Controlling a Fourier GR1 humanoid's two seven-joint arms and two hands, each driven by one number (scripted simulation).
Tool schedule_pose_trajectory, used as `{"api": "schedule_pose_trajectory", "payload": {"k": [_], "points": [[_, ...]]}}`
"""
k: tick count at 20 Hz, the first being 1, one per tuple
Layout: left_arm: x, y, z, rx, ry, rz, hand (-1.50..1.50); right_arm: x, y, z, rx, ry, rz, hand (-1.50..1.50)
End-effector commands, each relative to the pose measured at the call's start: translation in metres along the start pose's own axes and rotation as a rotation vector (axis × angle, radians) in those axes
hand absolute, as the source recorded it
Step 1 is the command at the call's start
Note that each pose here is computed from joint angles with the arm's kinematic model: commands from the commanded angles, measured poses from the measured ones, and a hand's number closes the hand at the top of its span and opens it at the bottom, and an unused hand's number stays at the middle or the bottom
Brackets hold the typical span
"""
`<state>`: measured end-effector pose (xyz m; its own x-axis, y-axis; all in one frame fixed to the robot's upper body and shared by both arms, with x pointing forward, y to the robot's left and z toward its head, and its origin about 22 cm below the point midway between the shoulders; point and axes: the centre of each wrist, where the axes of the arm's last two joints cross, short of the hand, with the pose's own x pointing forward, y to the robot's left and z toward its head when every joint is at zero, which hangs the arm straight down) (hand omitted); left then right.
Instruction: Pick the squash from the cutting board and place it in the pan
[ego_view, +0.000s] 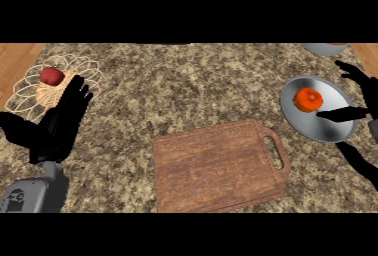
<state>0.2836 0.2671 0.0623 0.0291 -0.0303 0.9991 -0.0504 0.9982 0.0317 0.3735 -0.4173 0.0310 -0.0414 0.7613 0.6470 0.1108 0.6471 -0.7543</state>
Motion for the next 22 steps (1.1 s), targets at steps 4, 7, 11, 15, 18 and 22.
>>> {"api": "schedule_pose_trajectory", "payload": {"k": [4,7,11,15,18,22], "points": [[0.0,-0.009,0.002,0.001,0.02,0.015,0.0,-0.028,-0.07,0.022,-0.08,-0.006,-0.338,-1.5],[0.009,-0.005,0.002,0.011,-0.008,0.016,0.0,-0.048,-0.099,0.047,-0.102,-0.001,-0.427,-1.5],[-0.002,-0.005,-0.001,0.021,0.015,0.001,0.0,-0.07,-0.123,0.081,-0.081,-0.061,-0.577,-1.5],[0.002,-0.006,-0.001,0.022,0.004,0.012,0.0,-0.088,-0.143,0.115,0.002,-0.069,-0.603,-1.5],[0.003,-0.013,0.0,0.012,0.016,0.006,0.0,-0.089,-0.147,0.119,-0.039,-0.092,-0.592,-1.5],[0.003,0.003,-0.002,0.021,0.01,0.008,0.0,-0.099,-0.158,0.142,-0.036,-0.064,-0.561,-1.5]]}}
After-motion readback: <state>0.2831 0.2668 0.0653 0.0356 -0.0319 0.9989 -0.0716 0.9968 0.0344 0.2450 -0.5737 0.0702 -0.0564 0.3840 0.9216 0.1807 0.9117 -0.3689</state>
